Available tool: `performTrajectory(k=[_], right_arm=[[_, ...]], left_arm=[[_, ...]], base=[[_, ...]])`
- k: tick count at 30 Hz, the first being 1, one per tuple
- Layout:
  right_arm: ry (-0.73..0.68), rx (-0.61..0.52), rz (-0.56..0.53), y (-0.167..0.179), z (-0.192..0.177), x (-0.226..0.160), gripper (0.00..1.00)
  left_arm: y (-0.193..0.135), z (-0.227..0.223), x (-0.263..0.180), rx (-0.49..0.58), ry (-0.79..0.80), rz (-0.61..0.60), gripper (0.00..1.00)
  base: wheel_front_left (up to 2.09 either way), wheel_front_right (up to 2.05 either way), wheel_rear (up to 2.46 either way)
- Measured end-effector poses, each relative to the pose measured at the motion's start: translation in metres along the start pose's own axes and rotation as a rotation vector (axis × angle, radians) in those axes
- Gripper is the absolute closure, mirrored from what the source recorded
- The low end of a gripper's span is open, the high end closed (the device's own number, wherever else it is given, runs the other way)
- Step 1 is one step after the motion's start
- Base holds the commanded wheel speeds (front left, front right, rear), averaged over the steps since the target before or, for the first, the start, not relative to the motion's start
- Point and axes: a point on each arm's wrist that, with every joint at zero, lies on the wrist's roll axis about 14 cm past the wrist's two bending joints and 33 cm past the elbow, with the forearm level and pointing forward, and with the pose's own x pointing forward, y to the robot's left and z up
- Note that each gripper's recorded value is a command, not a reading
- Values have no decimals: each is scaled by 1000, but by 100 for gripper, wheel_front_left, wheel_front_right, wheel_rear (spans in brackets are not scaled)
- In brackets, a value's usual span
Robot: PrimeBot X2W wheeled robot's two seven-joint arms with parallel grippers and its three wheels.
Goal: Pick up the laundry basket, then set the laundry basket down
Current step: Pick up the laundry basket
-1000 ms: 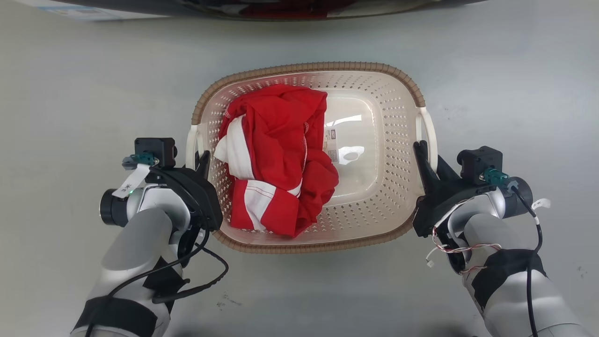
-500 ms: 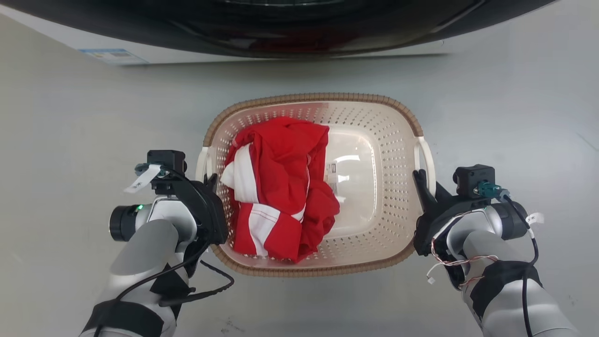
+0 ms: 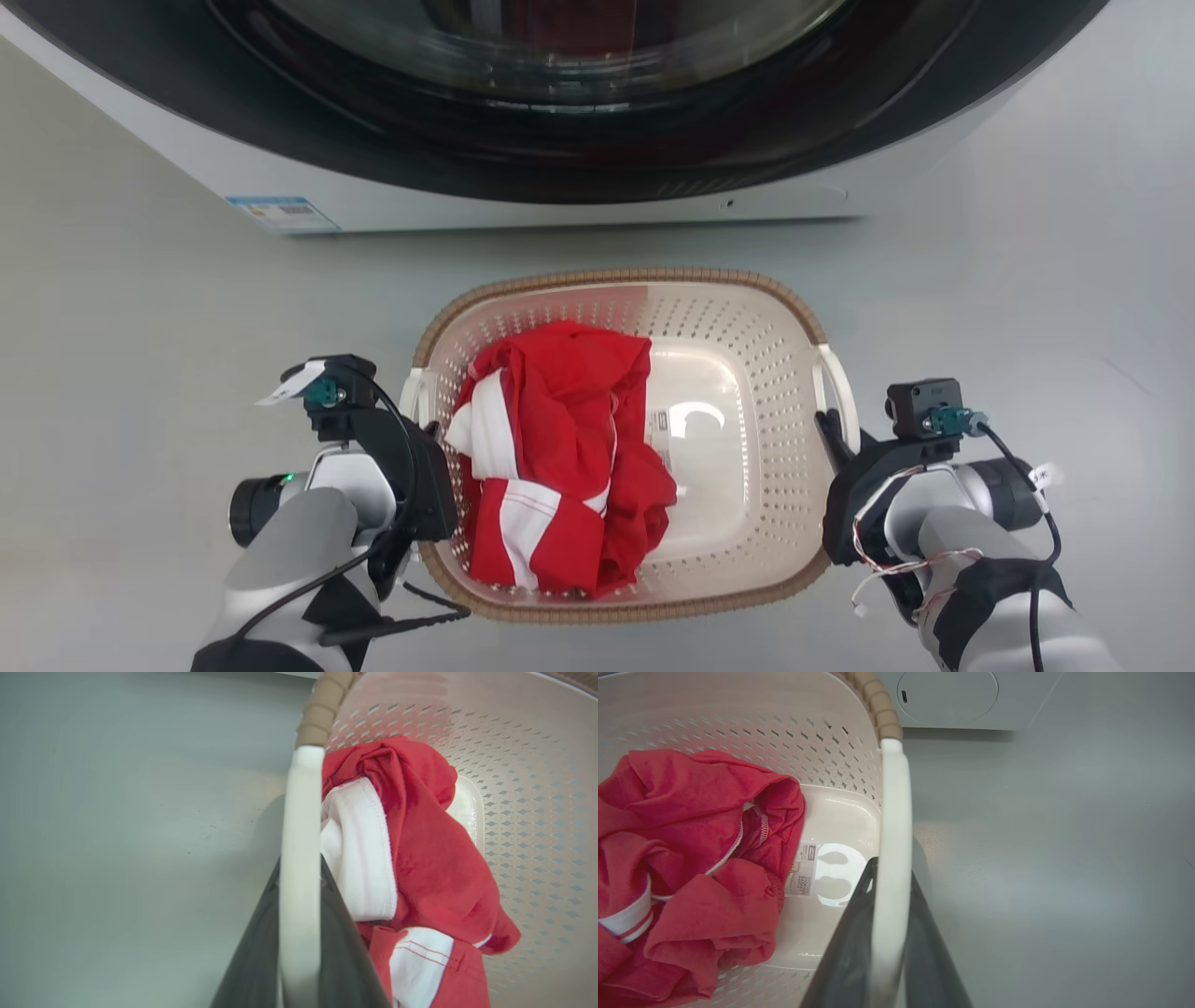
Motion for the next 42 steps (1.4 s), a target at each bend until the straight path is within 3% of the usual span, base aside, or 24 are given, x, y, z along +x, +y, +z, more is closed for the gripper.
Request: performTrajectory(k=[17, 42], right_arm=[[-22, 18, 10, 22, 4, -59, 100], [-64, 50, 22, 45, 14, -125, 100]], left_arm=[[-14, -25, -58, -60, 35, -32, 100], [-35, -24, -121, -8, -27, -82, 100]], base=[[0, 0, 0], [0, 0, 0]])
